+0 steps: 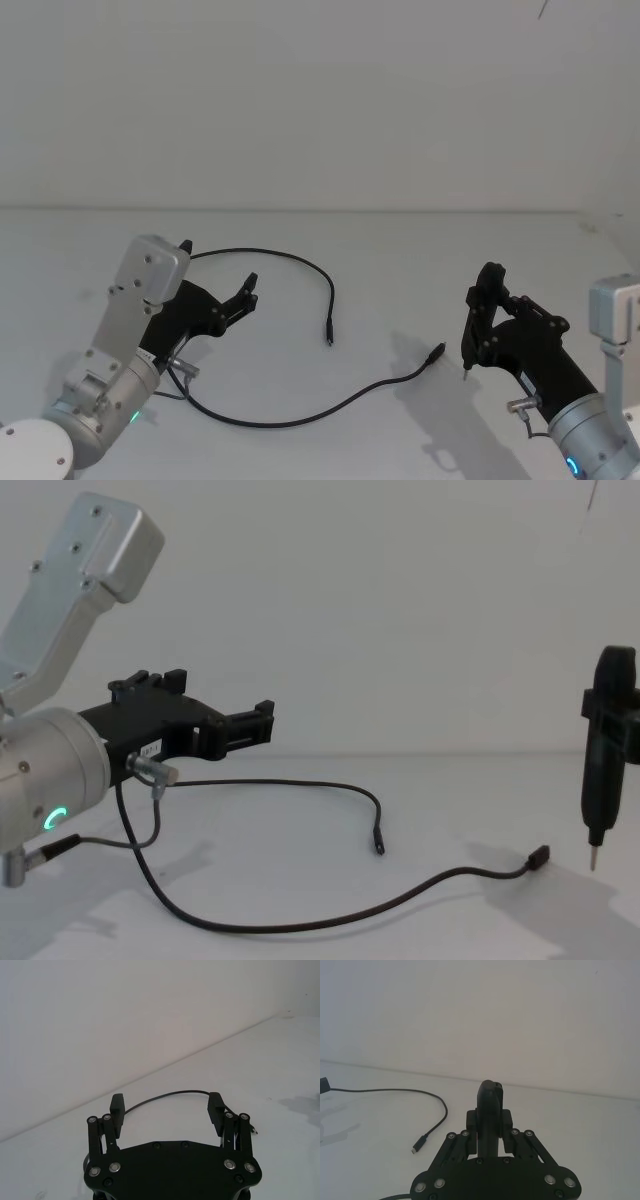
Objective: Pick up the data cable with the one hand.
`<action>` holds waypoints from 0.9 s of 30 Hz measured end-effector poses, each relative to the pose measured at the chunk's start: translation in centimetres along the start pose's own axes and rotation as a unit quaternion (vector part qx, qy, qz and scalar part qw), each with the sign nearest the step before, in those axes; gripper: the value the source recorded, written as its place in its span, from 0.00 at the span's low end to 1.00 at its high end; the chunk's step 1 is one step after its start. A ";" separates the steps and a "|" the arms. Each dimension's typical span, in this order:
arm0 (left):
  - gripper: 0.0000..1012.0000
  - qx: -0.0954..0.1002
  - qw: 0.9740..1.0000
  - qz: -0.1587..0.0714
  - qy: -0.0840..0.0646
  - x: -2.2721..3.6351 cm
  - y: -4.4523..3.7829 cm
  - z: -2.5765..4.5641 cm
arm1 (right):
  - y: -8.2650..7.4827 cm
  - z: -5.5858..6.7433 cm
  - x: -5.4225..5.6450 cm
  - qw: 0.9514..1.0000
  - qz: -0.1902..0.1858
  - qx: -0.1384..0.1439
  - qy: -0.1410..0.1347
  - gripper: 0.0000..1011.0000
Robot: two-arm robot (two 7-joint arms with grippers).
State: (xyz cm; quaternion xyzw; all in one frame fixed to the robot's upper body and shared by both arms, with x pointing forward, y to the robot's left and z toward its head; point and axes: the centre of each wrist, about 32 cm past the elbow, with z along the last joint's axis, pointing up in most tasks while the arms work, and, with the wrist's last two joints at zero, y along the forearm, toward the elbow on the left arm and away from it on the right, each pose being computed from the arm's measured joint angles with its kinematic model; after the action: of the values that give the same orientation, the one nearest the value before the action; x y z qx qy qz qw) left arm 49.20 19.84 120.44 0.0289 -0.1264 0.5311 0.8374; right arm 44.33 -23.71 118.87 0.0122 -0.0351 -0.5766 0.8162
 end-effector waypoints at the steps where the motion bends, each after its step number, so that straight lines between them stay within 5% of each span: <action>1: 0.99 0.000 1.000 0.000 0.000 0.00 0.00 0.00 | 0.0 0.0 0.0 1.000 0.000 0.000 0.000 0.28; 18: 0.99 0.000 1.000 -0.003 0.000 0.02 0.01 0.01 | 0.0 0.0 0.0 1.000 0.000 0.000 0.000 0.28; 27: 0.99 0.001 0.999 -0.038 -0.005 0.49 0.27 0.63 | 0.0 0.0 0.0 1.000 0.000 0.000 0.000 0.28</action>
State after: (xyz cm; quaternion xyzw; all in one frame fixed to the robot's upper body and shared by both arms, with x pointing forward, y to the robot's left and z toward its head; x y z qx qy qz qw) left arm 49.04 20.28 121.15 0.0369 -0.1287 0.4985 0.8565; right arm 44.33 -23.71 118.87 0.0122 -0.0351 -0.5766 0.8162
